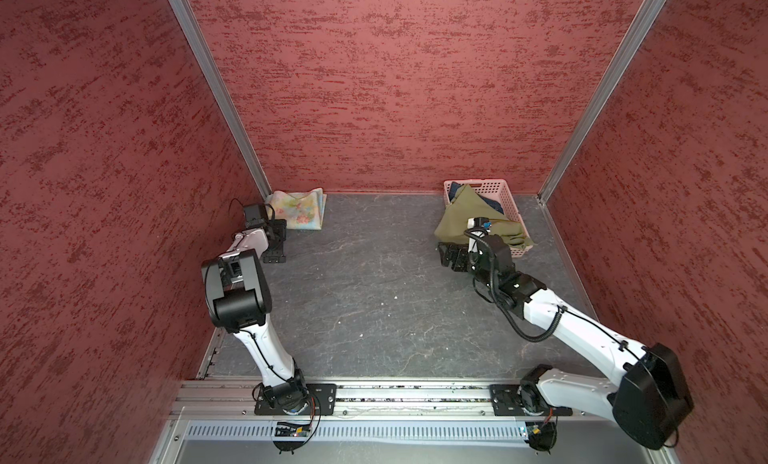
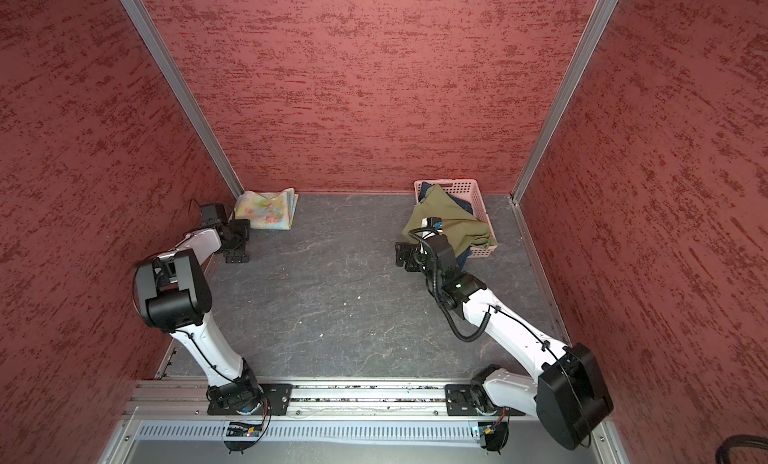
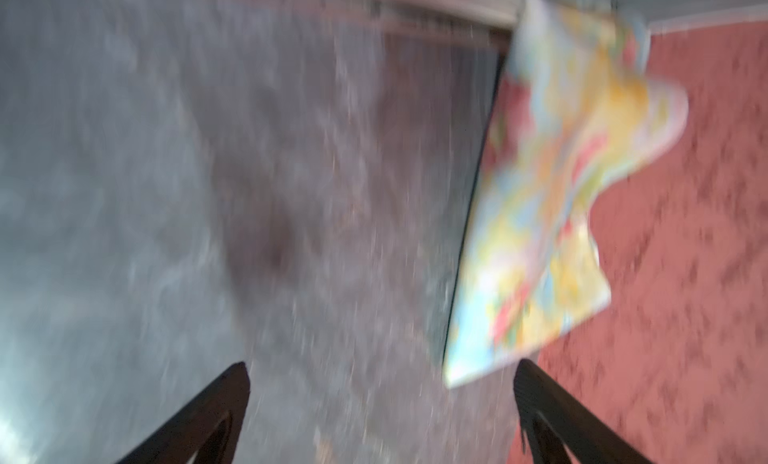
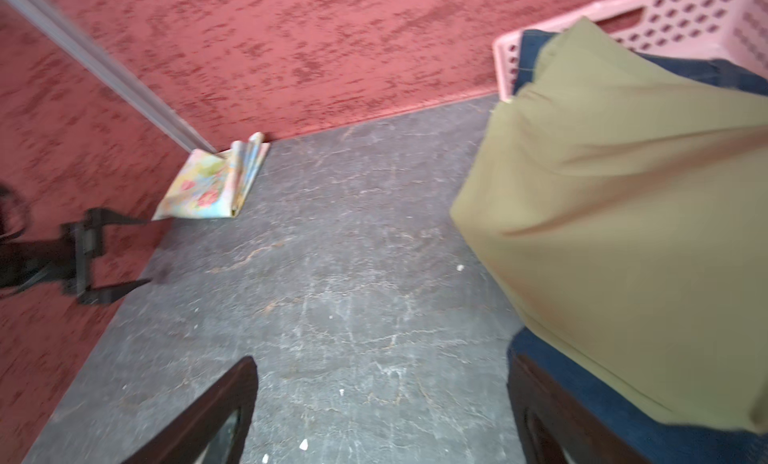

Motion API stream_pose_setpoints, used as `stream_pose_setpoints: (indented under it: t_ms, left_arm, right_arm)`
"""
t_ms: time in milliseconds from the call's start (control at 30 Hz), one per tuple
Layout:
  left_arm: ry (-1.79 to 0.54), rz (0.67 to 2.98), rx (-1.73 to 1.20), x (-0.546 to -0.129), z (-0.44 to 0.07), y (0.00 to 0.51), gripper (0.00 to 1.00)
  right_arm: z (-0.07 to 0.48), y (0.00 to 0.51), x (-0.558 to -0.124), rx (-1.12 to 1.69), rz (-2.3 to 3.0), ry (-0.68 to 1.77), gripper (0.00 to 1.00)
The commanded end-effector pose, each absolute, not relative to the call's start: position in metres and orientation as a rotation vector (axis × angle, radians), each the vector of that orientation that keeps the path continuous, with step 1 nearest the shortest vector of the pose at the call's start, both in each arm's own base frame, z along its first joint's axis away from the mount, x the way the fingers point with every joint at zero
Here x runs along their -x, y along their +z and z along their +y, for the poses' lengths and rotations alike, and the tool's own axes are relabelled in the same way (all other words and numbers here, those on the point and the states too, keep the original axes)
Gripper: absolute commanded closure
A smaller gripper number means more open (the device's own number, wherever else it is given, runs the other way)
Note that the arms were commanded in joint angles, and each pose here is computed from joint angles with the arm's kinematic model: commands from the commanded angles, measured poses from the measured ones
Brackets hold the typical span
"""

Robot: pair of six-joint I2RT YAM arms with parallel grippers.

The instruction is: Fold and stack the skirts

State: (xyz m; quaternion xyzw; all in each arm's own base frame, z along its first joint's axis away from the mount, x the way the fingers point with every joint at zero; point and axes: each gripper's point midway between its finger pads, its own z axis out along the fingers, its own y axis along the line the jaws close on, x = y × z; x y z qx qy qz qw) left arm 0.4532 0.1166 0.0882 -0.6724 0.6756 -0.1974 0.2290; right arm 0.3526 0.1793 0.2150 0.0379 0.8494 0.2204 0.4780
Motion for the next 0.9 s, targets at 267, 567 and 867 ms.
stream_pose_setpoints:
  t_ms: [267,567,867]
  left_arm:
    - [-0.664,2.098,1.159,-0.384,-0.026,0.168,0.01]
    - [-0.769,2.347,0.251,-0.332,-0.182,0.194,0.00]
    - [-0.629,2.329,-0.444,-0.282,-0.283,0.191,0.00]
  right_arm:
    - [0.118,0.216,-0.386,-0.348,2.186,0.346,0.09]
    - [0.071,0.193,-0.370,-0.522,2.268,0.239,0.11]
    - [0.057,0.154,-0.349,-0.639,2.343,0.348,0.16]
